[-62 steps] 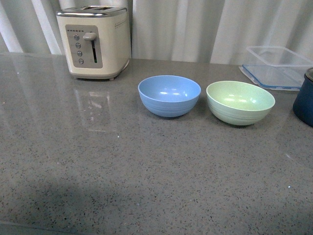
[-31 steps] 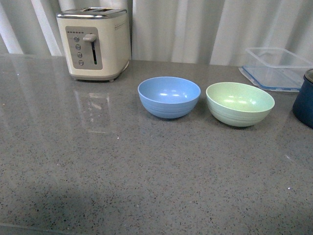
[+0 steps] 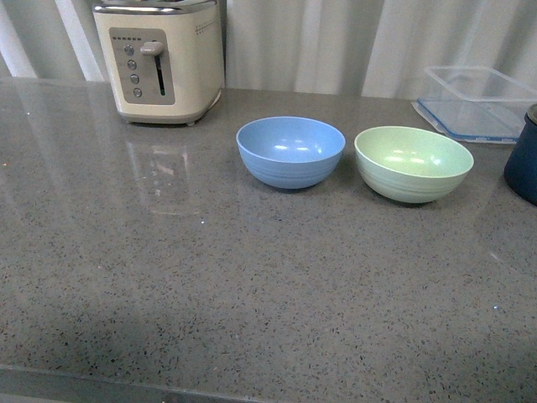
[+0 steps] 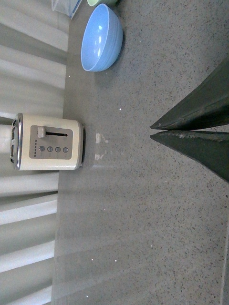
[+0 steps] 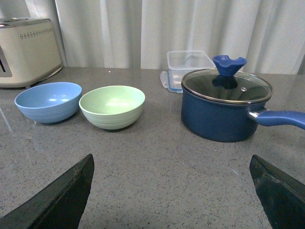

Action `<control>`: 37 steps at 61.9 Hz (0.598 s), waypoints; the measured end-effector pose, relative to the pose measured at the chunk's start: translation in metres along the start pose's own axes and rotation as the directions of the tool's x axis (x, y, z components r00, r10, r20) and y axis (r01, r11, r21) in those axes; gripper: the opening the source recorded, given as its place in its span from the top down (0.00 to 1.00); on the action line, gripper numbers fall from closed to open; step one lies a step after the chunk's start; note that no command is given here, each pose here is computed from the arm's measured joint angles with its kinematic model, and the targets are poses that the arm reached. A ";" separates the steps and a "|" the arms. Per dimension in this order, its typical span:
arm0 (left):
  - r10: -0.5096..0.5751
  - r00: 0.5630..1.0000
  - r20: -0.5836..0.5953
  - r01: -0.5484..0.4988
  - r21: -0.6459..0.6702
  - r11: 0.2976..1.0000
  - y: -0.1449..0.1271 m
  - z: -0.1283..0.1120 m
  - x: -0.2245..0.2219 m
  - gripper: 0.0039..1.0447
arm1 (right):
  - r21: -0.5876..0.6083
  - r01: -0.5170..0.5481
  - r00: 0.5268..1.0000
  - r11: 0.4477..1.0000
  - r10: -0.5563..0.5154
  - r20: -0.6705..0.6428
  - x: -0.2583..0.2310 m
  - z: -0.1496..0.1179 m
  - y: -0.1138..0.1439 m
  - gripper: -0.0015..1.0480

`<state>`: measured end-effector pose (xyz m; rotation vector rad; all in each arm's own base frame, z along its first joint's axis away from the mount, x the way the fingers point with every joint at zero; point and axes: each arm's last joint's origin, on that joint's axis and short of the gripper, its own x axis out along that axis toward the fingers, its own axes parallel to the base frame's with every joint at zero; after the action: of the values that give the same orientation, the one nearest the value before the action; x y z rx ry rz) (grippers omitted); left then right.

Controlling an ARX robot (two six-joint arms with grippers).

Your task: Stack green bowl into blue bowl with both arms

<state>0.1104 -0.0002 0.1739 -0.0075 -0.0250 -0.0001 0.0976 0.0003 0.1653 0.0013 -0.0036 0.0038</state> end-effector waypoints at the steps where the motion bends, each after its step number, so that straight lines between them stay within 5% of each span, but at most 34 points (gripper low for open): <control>1: 0.000 1.000 0.000 0.000 0.000 1.000 0.000 0.000 0.000 0.97 | 0.000 0.000 1.000 1.000 0.000 0.000 0.000 0.000 0.000 0.10; 27: -0.001 1.000 -0.007 0.001 -0.001 1.000 0.000 -0.003 -0.014 0.96 | 0.000 0.000 1.000 1.000 0.000 0.000 0.000 0.000 0.000 0.10; 37: -0.001 1.000 -0.007 0.001 0.000 1.000 0.000 -0.003 -0.014 0.62 | 0.000 0.000 1.000 1.000 0.000 0.000 0.000 0.000 0.000 0.10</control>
<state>0.0966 -0.0002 0.1705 -0.0075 -0.0181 -0.0016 0.0976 0.0003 0.1653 0.0013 -0.0036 0.0034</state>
